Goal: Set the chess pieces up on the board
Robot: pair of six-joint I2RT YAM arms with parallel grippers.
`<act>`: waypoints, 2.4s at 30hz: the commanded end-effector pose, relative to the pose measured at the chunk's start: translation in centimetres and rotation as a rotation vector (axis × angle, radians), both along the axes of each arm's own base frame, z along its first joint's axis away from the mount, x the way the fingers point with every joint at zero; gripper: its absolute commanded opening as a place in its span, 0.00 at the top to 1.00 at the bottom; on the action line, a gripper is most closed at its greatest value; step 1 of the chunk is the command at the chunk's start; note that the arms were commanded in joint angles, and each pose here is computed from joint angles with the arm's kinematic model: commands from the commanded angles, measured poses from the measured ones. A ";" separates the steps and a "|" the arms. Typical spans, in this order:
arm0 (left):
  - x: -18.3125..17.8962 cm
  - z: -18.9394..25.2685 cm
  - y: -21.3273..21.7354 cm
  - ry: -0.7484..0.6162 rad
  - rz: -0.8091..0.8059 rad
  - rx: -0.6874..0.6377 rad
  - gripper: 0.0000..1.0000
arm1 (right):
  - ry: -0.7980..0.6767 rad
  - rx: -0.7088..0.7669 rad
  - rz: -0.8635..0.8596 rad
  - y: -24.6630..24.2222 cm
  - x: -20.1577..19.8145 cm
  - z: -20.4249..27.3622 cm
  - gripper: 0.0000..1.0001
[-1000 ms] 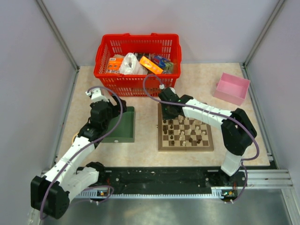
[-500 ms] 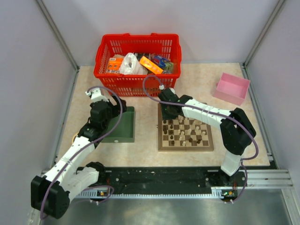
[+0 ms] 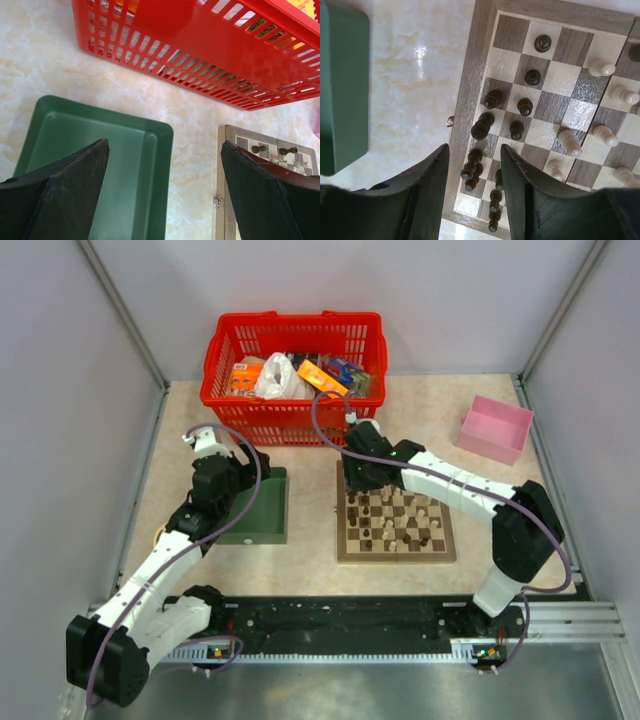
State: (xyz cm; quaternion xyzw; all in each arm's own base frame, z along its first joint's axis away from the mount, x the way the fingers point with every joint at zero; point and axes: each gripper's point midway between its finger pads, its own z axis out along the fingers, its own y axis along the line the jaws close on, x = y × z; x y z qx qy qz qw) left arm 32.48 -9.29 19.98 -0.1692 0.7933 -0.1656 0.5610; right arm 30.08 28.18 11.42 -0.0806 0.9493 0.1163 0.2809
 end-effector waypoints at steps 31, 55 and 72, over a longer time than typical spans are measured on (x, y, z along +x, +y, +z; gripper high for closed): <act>0.3 1.1 -0.1 -0.045 0.000 -0.033 0.01 | 0.087 -0.036 0.101 1.3 -6.8 -2.7 0.67; 0.3 0.6 -0.2 -0.032 -0.002 -0.037 0.01 | 0.089 -0.085 0.093 0.3 -7.0 -2.9 0.84; 0.3 0.3 -0.6 -0.023 -0.036 -0.024 0.01 | 0.012 -0.026 0.093 1.7 -5.4 0.2 0.68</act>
